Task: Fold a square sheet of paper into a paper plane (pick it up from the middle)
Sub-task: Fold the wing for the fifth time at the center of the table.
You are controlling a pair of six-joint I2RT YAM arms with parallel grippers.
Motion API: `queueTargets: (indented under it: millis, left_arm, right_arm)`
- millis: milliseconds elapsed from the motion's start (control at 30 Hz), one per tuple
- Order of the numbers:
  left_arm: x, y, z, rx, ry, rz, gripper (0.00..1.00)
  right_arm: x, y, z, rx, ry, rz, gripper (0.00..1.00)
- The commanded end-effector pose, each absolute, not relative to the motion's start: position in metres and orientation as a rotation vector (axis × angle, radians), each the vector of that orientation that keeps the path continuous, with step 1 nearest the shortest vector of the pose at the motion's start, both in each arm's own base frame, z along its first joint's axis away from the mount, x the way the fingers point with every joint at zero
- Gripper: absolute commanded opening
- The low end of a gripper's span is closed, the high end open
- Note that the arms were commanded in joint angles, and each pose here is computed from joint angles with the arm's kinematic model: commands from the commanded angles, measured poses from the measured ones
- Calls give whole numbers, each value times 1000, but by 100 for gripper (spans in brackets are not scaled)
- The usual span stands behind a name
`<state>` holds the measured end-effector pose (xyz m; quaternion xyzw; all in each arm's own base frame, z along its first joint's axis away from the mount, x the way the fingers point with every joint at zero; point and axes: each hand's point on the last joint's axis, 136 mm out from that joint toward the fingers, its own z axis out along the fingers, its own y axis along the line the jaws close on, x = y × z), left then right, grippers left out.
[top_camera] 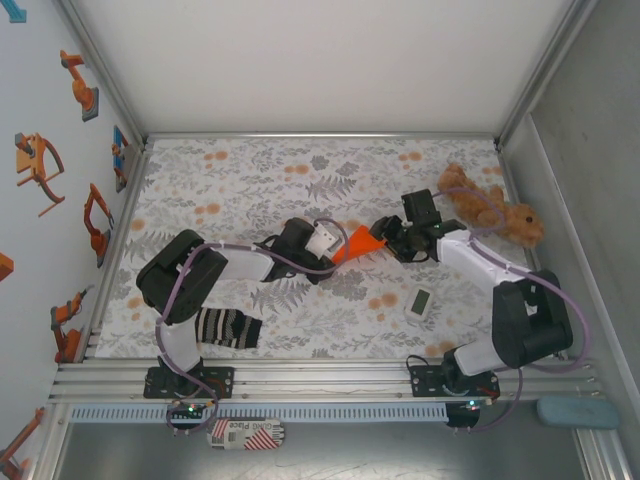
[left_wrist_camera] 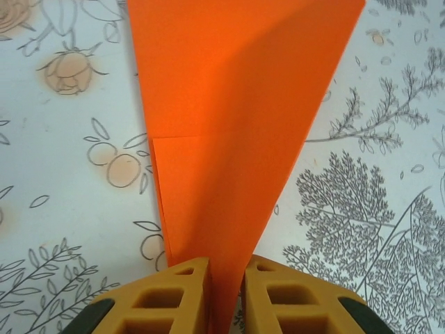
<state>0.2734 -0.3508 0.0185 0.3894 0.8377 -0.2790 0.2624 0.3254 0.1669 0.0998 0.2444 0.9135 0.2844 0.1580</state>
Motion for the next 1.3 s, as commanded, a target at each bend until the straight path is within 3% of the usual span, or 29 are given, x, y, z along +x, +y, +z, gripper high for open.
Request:
queueTargets:
  millis: [0,200,433,900,1267]
  left_arm:
    - [273,-331,0,912,2392,-817,18]
    - [293,-304,8,667,2389,-912,17]
    - [298,-294,11,476,2433,-1046,17]
    - [296,-295,-1,350,2587,-1082,17]
    - [292,-290,-11,359,2632,-1049,18]
  right_arm:
    - [325,162,106,573,2594,773,60]
    - [327,188,103,462,2594,906,60]
    - [325,221,82,208,2655,842,58]
    - [352,260,47,25,2733,742,60]
    - [363,277,38,0,2719,828,61]
